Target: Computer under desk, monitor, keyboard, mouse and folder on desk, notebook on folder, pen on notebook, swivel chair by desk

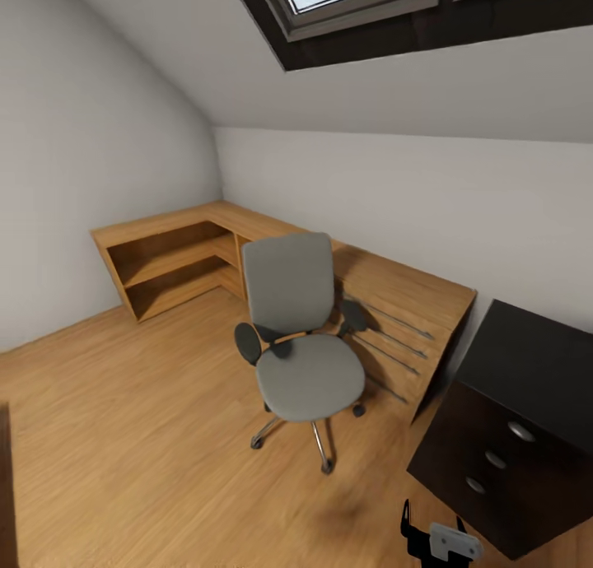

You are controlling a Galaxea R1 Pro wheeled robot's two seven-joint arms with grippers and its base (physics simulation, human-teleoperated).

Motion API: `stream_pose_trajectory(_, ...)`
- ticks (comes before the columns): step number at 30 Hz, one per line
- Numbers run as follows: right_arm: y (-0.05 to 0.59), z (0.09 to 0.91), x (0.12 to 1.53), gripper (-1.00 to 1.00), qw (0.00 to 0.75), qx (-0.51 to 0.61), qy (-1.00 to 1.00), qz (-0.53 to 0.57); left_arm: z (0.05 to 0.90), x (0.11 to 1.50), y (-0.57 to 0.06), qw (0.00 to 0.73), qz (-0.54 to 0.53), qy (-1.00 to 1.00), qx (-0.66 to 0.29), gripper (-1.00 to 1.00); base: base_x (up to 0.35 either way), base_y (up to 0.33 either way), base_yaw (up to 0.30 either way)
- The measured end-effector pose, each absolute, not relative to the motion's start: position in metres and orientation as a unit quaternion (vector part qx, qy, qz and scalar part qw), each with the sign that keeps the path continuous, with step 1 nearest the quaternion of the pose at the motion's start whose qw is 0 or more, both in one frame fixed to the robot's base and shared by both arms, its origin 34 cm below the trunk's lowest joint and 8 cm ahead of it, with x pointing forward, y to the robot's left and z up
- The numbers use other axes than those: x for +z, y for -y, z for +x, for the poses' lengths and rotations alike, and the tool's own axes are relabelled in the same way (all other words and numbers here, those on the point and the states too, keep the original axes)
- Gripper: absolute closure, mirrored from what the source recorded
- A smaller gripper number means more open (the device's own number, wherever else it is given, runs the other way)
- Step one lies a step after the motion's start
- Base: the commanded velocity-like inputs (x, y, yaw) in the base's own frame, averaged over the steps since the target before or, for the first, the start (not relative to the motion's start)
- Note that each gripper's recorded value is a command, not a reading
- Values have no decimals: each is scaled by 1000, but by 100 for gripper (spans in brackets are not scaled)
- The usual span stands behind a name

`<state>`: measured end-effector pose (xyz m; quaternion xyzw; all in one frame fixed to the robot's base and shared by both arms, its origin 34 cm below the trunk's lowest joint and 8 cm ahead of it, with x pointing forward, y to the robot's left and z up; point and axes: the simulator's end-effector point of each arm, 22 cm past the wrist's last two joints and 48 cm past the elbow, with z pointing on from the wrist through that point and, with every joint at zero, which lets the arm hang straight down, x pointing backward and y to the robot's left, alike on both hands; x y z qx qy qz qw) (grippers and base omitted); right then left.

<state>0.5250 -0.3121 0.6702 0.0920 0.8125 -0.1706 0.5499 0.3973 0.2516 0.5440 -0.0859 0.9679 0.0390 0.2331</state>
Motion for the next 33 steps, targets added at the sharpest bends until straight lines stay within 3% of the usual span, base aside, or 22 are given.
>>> stream_pose_trajectory(20,297,529,673,-100,558,-136,-816,69,433,568,-254,313,-97,-944,39,-100,0,0,47)
stream_pose_trajectory(27,296,531,678,-100,562,-136,-813,69,458,602,-259,418,-110,-901,37,-100,0,0,0)
stream_pose_trajectory(33,298,533,681,-100,565,-136,-811,69,462,612,-264,443,-114,-888,41,-100,0,0,21)
